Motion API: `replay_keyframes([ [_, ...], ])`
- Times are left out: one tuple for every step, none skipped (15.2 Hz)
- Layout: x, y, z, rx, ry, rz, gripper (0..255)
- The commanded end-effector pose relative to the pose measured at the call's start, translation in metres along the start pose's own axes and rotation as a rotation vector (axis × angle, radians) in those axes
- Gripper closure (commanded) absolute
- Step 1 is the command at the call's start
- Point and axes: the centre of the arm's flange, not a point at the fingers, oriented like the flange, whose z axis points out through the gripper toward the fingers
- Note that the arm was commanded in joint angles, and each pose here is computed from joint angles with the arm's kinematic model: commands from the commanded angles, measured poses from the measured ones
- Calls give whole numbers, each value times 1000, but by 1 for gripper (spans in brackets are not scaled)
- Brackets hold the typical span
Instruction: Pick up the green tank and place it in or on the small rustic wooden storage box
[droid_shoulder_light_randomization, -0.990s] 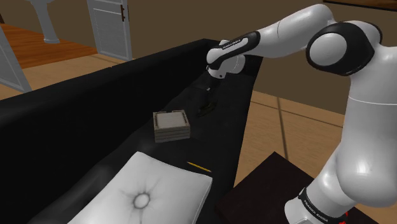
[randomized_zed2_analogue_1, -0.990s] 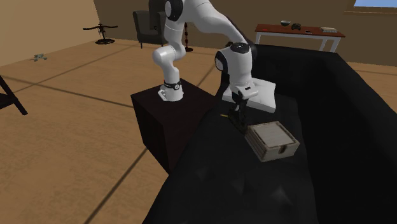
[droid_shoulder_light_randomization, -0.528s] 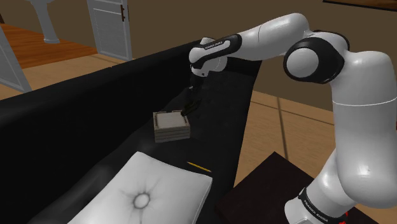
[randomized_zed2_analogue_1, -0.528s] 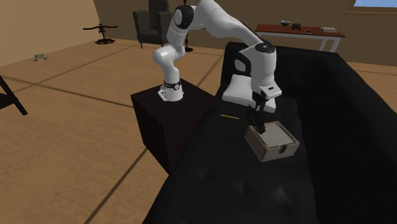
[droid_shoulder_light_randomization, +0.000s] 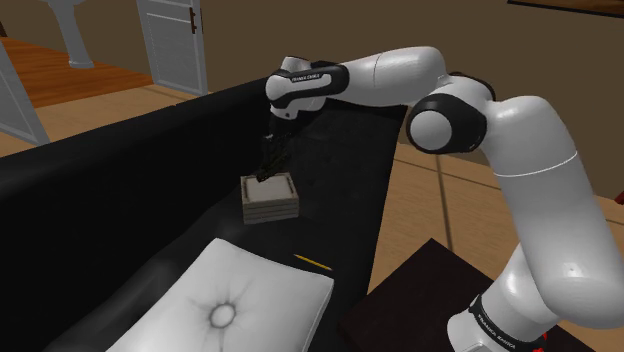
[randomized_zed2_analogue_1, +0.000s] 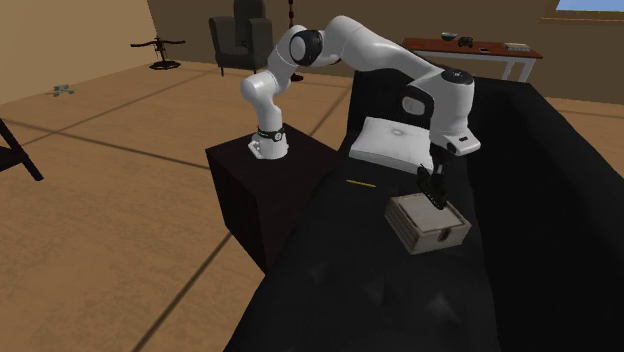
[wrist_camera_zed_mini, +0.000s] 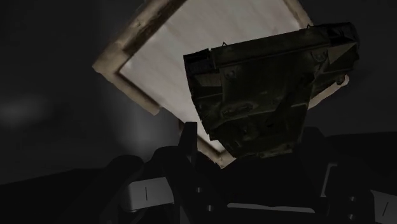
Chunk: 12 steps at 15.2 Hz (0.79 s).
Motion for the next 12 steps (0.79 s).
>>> replay_keyframes([
  [5, -2, 9, 0, 1, 1, 255],
  [4, -1, 14, 0, 1, 1, 255],
  [4, 0, 19, 0, 1, 1, 255],
  [3, 1, 25, 0, 1, 1, 255],
  [3, 2, 30, 0, 1, 1, 255],
  [2, 2, 35, 0, 1, 1, 255],
  [1, 3, 40, 0, 1, 1, 255],
  [1, 4, 45, 0, 1, 1, 255],
  [0, 5, 51, 0, 1, 1, 255],
  [0, 5, 56, 0, 1, 1, 255],
  [-1, 6, 61, 0, 1, 1, 255],
  [-1, 7, 63, 0, 1, 1, 255],
])
